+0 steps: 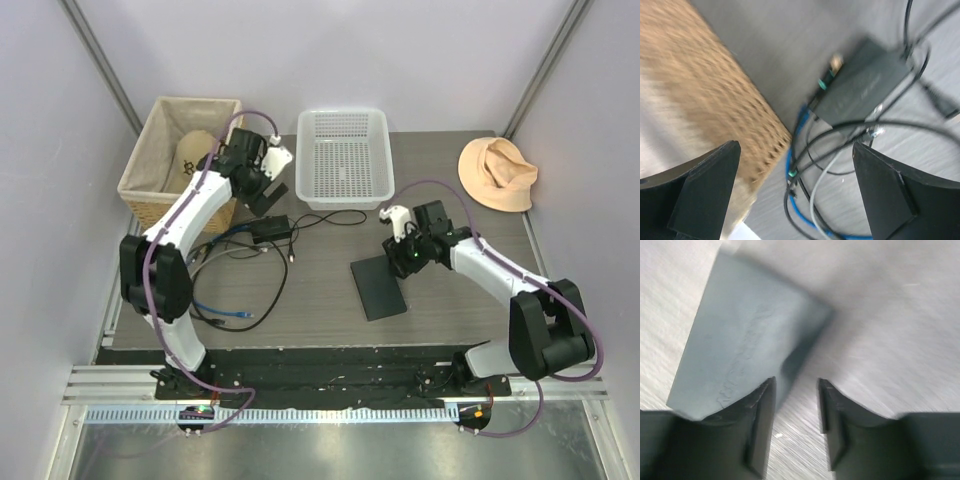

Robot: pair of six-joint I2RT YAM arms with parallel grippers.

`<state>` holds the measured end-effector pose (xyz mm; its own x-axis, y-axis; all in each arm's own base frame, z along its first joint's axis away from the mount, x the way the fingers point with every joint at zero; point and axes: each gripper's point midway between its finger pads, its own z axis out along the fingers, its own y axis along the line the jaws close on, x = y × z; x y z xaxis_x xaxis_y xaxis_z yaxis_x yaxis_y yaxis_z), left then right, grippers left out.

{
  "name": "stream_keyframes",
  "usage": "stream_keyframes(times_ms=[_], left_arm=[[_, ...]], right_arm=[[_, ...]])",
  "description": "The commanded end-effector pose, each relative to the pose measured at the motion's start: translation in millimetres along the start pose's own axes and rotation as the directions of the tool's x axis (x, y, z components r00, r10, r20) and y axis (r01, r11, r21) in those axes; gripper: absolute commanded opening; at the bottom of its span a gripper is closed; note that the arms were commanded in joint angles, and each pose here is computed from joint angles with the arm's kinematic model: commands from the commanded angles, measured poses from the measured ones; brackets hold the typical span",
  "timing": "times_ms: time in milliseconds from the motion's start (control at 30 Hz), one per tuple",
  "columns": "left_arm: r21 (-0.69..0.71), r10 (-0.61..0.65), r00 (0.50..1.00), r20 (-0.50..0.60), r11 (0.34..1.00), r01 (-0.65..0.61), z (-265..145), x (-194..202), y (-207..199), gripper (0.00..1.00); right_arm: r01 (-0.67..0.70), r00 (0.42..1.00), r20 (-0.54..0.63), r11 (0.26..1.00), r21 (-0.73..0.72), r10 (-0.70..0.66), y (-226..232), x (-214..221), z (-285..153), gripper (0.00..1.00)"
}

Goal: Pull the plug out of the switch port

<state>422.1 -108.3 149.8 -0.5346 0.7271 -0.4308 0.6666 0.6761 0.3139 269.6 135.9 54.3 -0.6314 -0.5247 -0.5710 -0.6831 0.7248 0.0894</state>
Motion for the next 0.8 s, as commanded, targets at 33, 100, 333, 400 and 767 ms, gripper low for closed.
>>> stream_keyframes(times_ms=[33,100,333,400,767], left_arm=[[-0.078,-0.139,0.897,0.419,0.979,0.188,-121,-90,33,1.0],[-0.066,-0.19,0.839,0.51,0.964,0.259,-152,-101,37,1.0],[-0.184,-0.014,0.307,0.952,0.773,0.607,-326,-125,102,1.0],[-0.226,0.032,0.321,0.947,0.774,0.591,-325,-119,99,1.0],[-0.168,-0.181,0.566,0.805,0.844,0.51,-201,-63,46,1.0]], right_arm=[[-0.128,0.978,0.186,0.972,0.199,0.091,-62,-85,-71,0.58],[-0.234,0.949,0.285,0.909,0.344,0.136,-99,-110,-118,0.7],[-0.405,0.884,0.446,0.705,0.582,0.14,-138,-151,-225,0.92],[-0.452,0.845,0.512,0.715,0.534,0.152,-131,-168,-239,0.92],[-0.559,0.717,0.679,0.711,0.426,0.157,-115,-197,-280,1.0]])
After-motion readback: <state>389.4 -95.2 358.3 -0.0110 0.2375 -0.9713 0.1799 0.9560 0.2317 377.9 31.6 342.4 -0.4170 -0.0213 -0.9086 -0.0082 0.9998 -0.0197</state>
